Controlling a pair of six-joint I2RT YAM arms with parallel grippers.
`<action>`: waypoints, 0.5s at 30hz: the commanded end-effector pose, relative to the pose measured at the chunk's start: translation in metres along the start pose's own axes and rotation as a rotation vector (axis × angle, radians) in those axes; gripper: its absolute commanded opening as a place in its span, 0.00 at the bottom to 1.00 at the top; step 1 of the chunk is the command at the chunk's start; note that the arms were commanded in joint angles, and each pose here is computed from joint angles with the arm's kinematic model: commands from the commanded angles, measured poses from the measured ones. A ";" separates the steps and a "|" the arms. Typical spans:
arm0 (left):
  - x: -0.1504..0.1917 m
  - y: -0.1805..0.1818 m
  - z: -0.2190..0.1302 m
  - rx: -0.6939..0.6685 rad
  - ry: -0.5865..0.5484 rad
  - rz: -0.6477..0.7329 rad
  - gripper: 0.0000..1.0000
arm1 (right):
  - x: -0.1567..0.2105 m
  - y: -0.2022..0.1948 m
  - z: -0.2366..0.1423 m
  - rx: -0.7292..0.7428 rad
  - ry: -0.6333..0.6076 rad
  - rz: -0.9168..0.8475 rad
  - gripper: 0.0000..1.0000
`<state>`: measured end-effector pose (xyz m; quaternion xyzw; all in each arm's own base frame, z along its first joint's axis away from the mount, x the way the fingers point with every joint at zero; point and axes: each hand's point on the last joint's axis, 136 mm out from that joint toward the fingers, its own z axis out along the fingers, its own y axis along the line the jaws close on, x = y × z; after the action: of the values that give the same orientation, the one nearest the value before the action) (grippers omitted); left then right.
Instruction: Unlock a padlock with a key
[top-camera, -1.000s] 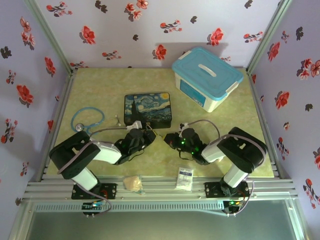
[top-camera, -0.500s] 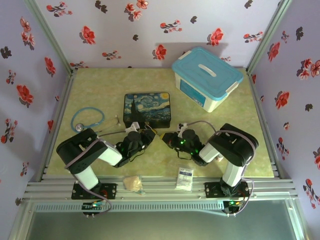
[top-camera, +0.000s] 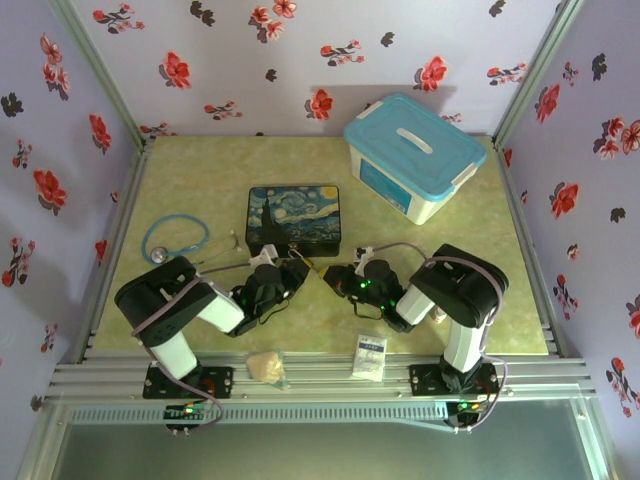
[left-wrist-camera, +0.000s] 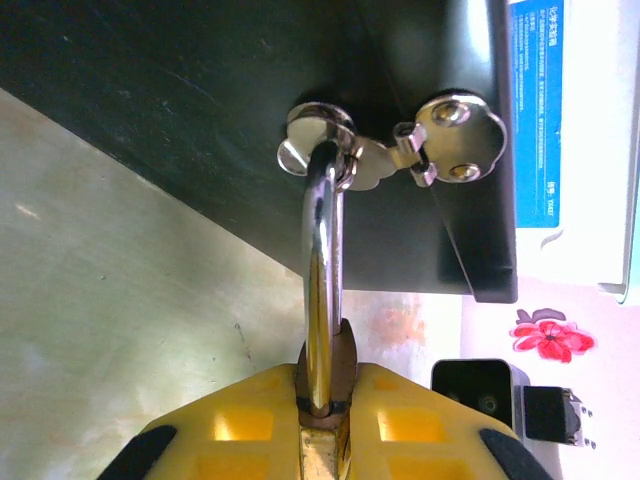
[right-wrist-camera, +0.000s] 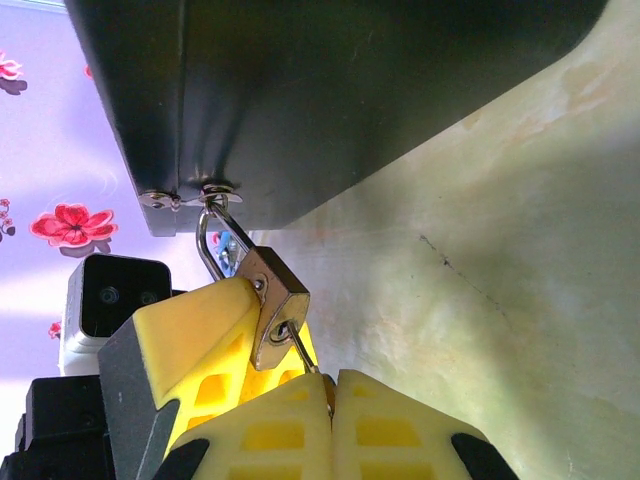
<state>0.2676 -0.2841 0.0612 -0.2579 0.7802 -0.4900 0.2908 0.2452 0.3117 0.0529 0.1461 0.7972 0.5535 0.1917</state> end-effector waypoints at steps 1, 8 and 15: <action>-0.005 -0.014 -0.001 0.054 -0.033 -0.010 0.00 | 0.001 0.006 0.005 -0.021 0.004 -0.008 0.00; 0.002 -0.014 0.002 0.057 -0.007 -0.015 0.00 | 0.001 0.014 0.009 -0.067 0.009 0.003 0.00; 0.003 -0.009 0.002 0.048 -0.010 -0.011 0.00 | -0.002 0.014 0.000 -0.082 -0.024 0.002 0.00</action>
<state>0.2682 -0.2848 0.0593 -0.2597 0.7780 -0.4901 0.2950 0.2462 0.3153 0.0500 0.1462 0.7915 0.5629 0.1877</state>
